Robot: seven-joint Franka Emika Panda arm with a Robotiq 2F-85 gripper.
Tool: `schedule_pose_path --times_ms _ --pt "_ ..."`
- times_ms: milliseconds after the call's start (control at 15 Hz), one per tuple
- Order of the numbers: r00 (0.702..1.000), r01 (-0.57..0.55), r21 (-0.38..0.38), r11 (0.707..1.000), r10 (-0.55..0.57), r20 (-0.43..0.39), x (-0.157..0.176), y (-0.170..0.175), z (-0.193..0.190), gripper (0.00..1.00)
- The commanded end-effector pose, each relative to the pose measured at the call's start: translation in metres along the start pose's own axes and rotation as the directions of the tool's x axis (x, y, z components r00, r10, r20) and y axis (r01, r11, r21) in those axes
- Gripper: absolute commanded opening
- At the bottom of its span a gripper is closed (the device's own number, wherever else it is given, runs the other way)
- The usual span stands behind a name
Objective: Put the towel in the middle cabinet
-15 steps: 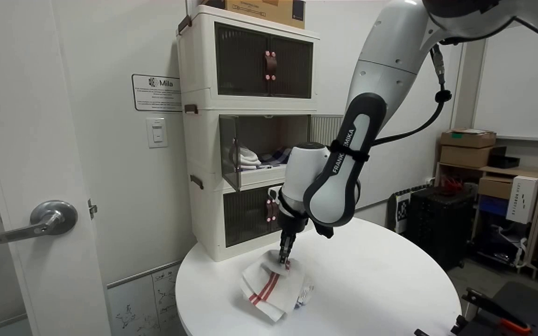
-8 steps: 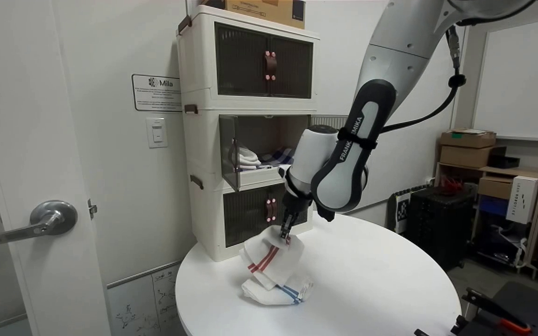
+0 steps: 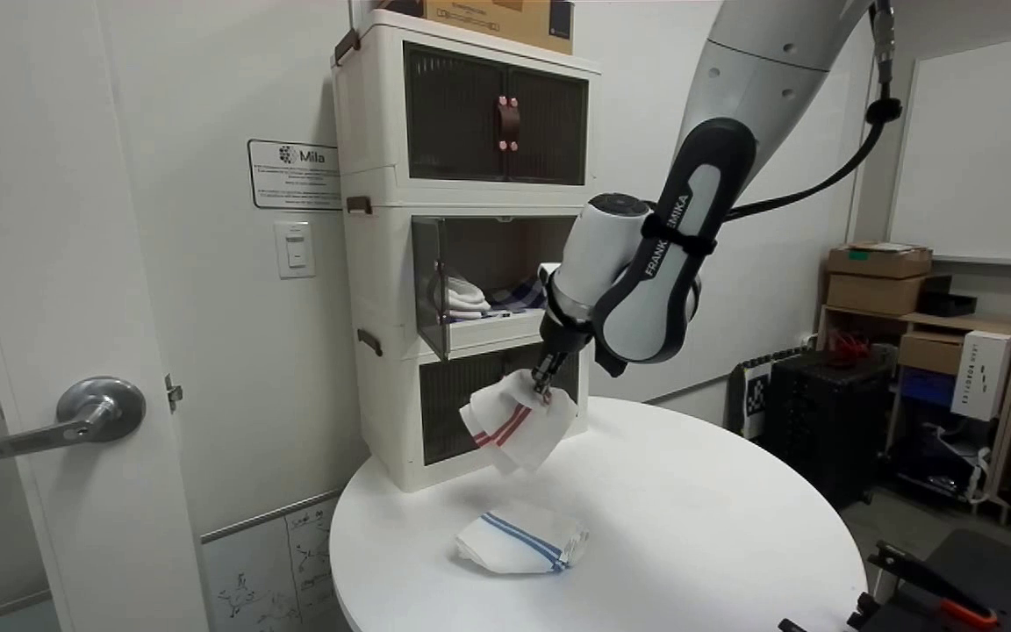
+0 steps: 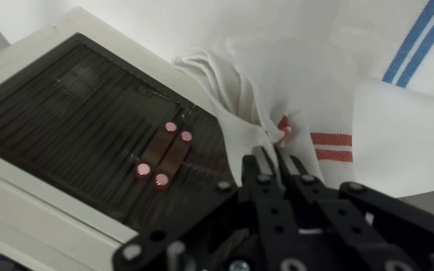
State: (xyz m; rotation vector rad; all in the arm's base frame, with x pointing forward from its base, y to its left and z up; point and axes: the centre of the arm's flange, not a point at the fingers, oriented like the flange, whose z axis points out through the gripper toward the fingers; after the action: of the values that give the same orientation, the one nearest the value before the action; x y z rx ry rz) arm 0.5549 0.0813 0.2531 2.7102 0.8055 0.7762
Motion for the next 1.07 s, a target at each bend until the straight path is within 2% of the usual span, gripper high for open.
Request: schedule_pose_path --times_ms 0,467,733,1000 --pt "0.996 -0.082 -0.119 0.990 0.078 -0.034 0.000 0.002 -0.015 0.08" --pt "0.984 -0.176 -0.260 0.949 0.159 -0.084 0.019 0.035 -0.033 0.08" --pt "0.975 -0.218 -0.285 0.933 0.194 -0.110 0.024 0.051 -0.053 0.08" --pt "0.953 -0.293 -0.297 0.909 0.254 -0.163 0.028 0.071 -0.077 0.08"
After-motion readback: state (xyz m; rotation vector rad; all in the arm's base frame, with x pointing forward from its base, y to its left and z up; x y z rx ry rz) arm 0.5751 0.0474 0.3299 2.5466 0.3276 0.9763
